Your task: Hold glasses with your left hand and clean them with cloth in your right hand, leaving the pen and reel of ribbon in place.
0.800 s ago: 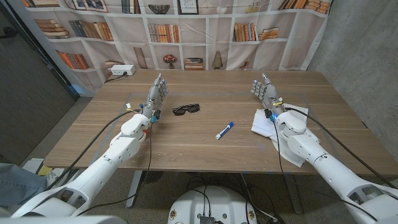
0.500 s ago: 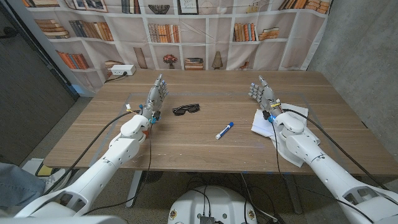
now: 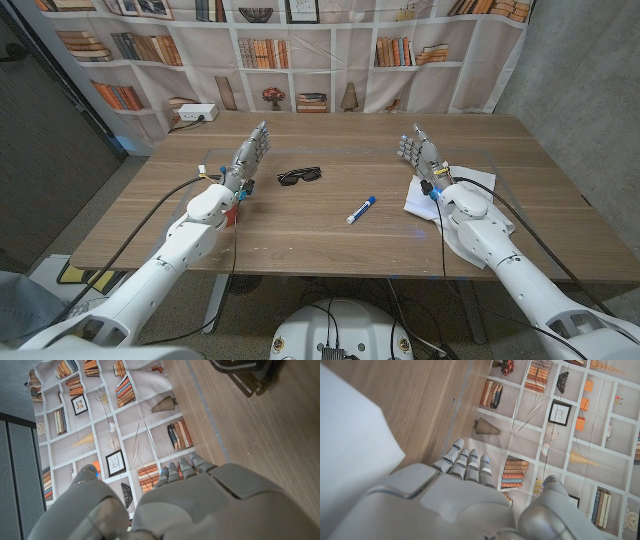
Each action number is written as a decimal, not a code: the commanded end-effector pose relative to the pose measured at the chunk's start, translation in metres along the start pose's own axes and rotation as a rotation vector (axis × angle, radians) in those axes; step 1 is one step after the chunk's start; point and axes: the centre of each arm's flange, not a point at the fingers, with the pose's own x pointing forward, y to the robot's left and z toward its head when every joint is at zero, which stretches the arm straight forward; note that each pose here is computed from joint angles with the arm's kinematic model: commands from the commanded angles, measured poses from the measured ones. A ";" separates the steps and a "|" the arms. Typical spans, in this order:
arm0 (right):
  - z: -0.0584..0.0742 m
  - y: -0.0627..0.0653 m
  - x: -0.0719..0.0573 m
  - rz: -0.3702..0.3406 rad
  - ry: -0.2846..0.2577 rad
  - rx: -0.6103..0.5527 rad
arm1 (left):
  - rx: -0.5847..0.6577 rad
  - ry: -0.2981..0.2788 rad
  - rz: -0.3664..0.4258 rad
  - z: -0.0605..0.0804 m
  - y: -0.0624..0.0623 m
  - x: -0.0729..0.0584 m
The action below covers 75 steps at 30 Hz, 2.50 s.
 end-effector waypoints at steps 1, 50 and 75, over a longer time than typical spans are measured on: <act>-0.002 0.000 -0.012 -0.007 -0.006 -0.002 | 0.040 -0.030 0.006 0.009 0.002 -0.004; 0.025 0.003 -0.031 -0.063 -0.193 -0.049 | 0.651 -0.185 0.237 0.039 -0.017 -0.010; 0.023 0.008 -0.044 -0.074 -0.190 -0.022 | 1.118 -0.144 0.301 0.069 -0.033 -0.014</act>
